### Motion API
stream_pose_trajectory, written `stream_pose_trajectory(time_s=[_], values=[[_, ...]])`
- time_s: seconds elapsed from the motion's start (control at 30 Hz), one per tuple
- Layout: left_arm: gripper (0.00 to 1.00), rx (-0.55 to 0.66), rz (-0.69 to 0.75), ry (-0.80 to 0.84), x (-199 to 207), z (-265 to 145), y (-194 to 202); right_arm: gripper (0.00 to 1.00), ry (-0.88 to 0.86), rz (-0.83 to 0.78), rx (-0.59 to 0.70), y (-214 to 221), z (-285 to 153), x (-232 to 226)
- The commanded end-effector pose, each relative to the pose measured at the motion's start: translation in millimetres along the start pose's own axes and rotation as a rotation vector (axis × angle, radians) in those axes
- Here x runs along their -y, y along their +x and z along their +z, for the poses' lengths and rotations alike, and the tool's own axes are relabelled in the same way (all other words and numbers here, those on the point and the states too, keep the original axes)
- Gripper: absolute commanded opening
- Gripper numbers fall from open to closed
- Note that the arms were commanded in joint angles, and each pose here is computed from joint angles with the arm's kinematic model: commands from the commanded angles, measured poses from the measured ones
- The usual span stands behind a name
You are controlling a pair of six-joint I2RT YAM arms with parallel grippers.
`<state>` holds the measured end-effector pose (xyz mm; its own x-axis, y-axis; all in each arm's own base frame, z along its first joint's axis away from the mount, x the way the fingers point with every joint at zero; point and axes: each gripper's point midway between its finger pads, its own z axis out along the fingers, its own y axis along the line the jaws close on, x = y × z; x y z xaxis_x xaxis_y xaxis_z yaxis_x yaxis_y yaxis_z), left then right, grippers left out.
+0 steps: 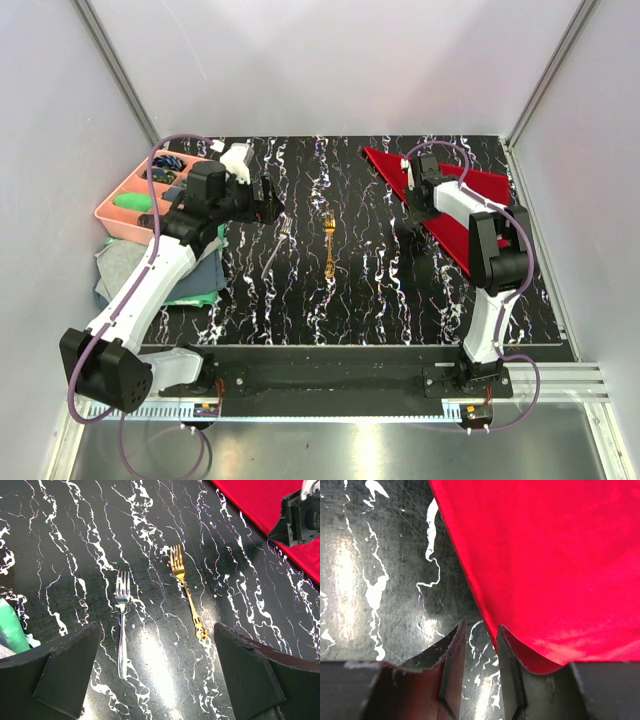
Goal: Fold the napkin, place the utensils inside, and roll it up
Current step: Fold the napkin
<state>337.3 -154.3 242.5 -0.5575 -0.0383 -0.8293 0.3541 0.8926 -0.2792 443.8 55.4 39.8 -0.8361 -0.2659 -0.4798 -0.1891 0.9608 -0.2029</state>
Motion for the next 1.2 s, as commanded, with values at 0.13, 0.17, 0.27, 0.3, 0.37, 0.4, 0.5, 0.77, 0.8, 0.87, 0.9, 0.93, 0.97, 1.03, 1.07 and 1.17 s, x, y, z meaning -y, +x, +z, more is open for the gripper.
stream_pose_trajectory(time_s=[0.13, 0.17, 0.27, 0.3, 0.37, 0.4, 0.5, 0.77, 0.8, 0.87, 0.9, 0.93, 0.97, 1.03, 1.07, 1.17], values=[[0.99, 0.046, 0.007, 0.013, 2.9, -5.5, -11.8, 0.37, 0.020, -0.043, 0.065, -28.6, 6.7, 1.3], [0.99, 0.046, 0.007, 0.016, 3.4, -5.3, -12.0, 0.36, 0.020, -0.046, 0.063, -28.7, 7.3, 1.3], [0.99, 0.044, 0.004, 0.018, 3.9, -4.8, -11.6, 0.31, 0.020, -0.059, 0.060, -29.2, 10.9, 1.2], [0.99, 0.042, 0.005, 0.020, 4.0, -4.4, -11.2, 0.31, 0.019, -0.063, 0.057, -28.8, 12.2, 1.6], [0.99, 0.042, 0.005, 0.020, 4.0, -4.4, -11.2, 0.30, 0.007, -0.079, 0.055, -28.2, 14.0, -1.7], [0.99, 0.040, 0.002, 0.019, 3.9, -4.0, -10.9, 0.29, 0.007, -0.083, 0.053, -28.0, 14.9, -1.7], [0.99, 0.039, 0.001, 0.025, 5.0, -4.0, -10.6, 0.29, 0.016, -0.094, 0.046, -26.6, 18.7, 0.3], [0.99, 0.036, -0.005, 0.037, 7.3, -3.5, -10.5, 0.29, 0.014, -0.113, 0.030, -22.2, 24.7, -1.9], [0.99, 0.036, -0.005, 0.037, 7.3, -3.5, -10.5, 0.29, 0.016, -0.112, 0.025, -20.6, 25.5, -1.2], [0.99, 0.036, -0.007, 0.037, 7.5, -4.0, -10.5, 0.25, 0.023, -0.125, 0.012, -16.0, 27.7, -1.3], [0.99, 0.036, -0.005, 0.037, 7.4, -4.0, -10.5, 0.24, 0.025, -0.129, 0.005, -13.7, 28.6, -0.5], [0.99, 0.037, -0.006, 0.039, 7.9, -4.4, -10.7, 0.22, 0.031, -0.136, -0.005, -10.7, 29.8, 0.5], [0.99, 0.036, -0.007, 0.037, 7.5, -4.0, -10.5, 0.20, 0.034, -0.146, -0.019, -6.2, 31.5, 0.9], [0.99, 0.038, -0.009, 0.044, 9.0, -4.7, -11.2, 0.18, 0.044, -0.160, -0.037, -0.3, 33.3, 2.1], [0.99, 0.036, -0.009, 0.042, 8.6, -4.2, -10.9, 0.17, 0.046, -0.175, -0.050, 4.3, 35.4, 1.9], [0.99, 0.037, -0.010, 0.049, 9.7, -4.3, -11.1, 0.15, 0.054, -0.207, -0.074, 12.4, 38.2, 2.1]])
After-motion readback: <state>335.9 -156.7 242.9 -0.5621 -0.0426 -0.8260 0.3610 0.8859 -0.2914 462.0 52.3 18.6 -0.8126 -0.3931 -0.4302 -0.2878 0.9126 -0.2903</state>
